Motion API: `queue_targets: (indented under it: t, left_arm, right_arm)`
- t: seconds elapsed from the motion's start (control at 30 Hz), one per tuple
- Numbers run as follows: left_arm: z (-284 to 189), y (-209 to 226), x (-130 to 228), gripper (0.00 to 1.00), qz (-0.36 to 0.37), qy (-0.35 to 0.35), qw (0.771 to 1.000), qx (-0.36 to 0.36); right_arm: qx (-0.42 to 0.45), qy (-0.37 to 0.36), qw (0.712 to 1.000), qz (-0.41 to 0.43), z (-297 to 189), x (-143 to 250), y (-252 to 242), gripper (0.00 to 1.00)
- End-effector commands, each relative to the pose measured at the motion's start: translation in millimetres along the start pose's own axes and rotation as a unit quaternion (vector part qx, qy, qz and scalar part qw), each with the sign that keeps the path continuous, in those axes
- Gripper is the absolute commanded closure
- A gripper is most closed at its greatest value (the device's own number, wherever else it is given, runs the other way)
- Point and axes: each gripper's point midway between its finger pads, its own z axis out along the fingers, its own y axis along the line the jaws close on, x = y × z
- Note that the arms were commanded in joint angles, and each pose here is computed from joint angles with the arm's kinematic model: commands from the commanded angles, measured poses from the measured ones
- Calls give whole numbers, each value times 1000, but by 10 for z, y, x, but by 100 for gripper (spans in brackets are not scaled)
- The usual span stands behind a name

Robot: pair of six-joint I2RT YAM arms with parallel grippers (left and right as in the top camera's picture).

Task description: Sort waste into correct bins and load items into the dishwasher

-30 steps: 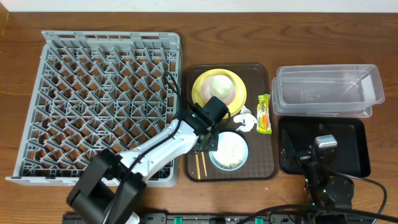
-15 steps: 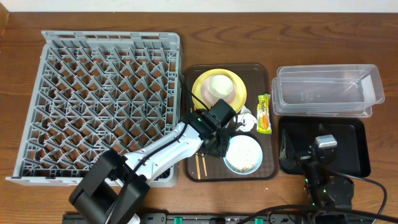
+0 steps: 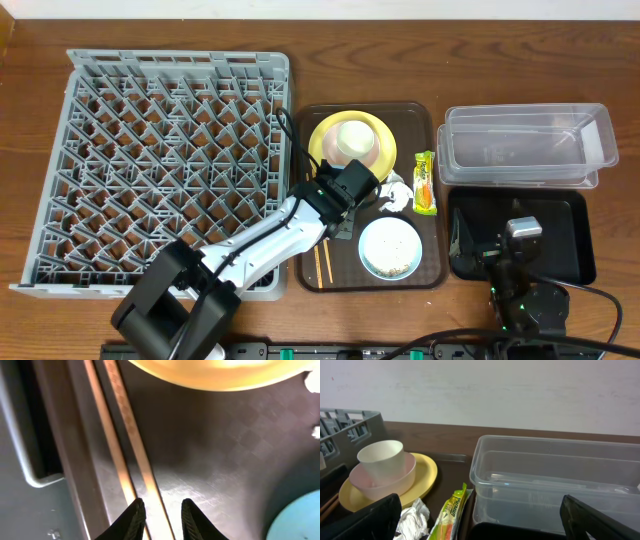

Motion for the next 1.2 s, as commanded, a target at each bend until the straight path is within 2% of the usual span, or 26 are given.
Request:
queue_targets:
  t: [0.0, 0.37, 0.47, 0.5, 0.53, 0.67, 0.8, 1.0, 1.17]
  left_arm:
    - [101, 119, 24, 73, -5, 2, 999, -34]
    - [449, 216, 271, 73, -25, 52, 996, -73]
    - [470, 223, 287, 81, -24, 56, 995, -75]
    - [469, 222, 286, 89, -25, 56, 995, -75]
    - [469, 217, 280, 92, -25, 55, 995, -74]
    - [442, 202, 260, 92, -26, 52, 996, -70]
    - [241, 135, 102, 92, -32, 25, 998, -50]
    - [-442, 44, -265, 92, -53, -66, 996, 16]
    - [-1000, 233, -440, 92, -35, -132, 990, 46]
  right_arm:
    - [-6, 2, 1000, -6, 0, 13, 28, 1]
    - [-6, 2, 1000, -6, 0, 13, 28, 1]
    - [-6, 2, 1000, -6, 0, 13, 28, 1]
    - [-6, 2, 1000, -6, 0, 13, 28, 1]
    - [-6, 2, 1000, -6, 0, 13, 28, 1]
    - [-6, 2, 1000, -6, 0, 13, 28, 1]
    - [-6, 2, 1000, -6, 0, 14, 28, 1]
    - [-6, 2, 1000, -6, 0, 13, 28, 1]
    - [-6, 2, 1000, -6, 0, 13, 28, 1]
